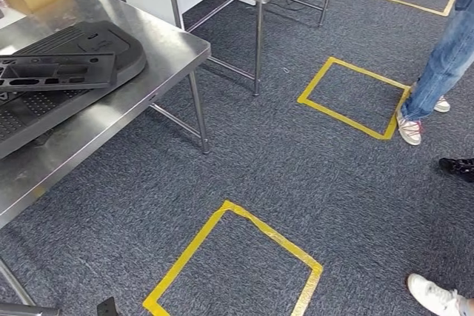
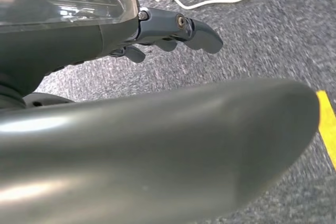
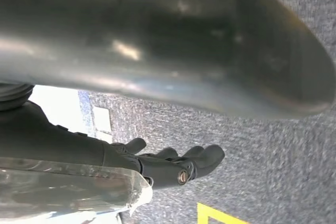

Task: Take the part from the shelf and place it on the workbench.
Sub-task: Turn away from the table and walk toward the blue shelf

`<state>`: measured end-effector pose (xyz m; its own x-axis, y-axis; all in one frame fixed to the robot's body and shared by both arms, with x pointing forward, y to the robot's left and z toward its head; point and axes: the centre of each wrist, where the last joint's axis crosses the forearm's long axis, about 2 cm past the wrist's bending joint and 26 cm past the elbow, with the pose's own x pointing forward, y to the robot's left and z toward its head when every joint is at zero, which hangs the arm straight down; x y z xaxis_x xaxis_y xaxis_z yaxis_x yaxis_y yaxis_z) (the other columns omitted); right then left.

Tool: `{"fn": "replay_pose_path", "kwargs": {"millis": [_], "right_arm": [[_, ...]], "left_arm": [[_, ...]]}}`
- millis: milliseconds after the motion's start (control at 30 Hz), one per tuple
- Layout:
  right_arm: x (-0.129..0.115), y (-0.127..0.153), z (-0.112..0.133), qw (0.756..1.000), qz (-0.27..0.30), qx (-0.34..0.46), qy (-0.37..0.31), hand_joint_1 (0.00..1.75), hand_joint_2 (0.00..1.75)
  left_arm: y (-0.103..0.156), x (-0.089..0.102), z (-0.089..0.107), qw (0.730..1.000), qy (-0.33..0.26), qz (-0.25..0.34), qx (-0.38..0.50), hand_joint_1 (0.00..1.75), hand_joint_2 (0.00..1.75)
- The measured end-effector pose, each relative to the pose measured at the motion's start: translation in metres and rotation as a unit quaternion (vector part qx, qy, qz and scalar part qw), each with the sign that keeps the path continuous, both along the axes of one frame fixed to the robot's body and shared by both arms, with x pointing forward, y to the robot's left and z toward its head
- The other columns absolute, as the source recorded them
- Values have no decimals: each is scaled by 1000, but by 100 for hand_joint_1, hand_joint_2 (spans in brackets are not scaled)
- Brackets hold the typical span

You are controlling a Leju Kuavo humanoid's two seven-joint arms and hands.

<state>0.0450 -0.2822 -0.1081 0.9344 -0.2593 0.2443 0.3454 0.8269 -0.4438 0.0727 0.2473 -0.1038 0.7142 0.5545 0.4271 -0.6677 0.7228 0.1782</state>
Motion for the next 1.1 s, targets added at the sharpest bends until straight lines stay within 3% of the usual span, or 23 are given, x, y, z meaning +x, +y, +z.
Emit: {"fn": "replay_pose_path", "kwargs": {"millis": [1100], "right_arm": [[1,10,0,1000,14,20,4,0,0]], "left_arm": [[2,-3,-1,1000,3,12,4,0,0]]}}
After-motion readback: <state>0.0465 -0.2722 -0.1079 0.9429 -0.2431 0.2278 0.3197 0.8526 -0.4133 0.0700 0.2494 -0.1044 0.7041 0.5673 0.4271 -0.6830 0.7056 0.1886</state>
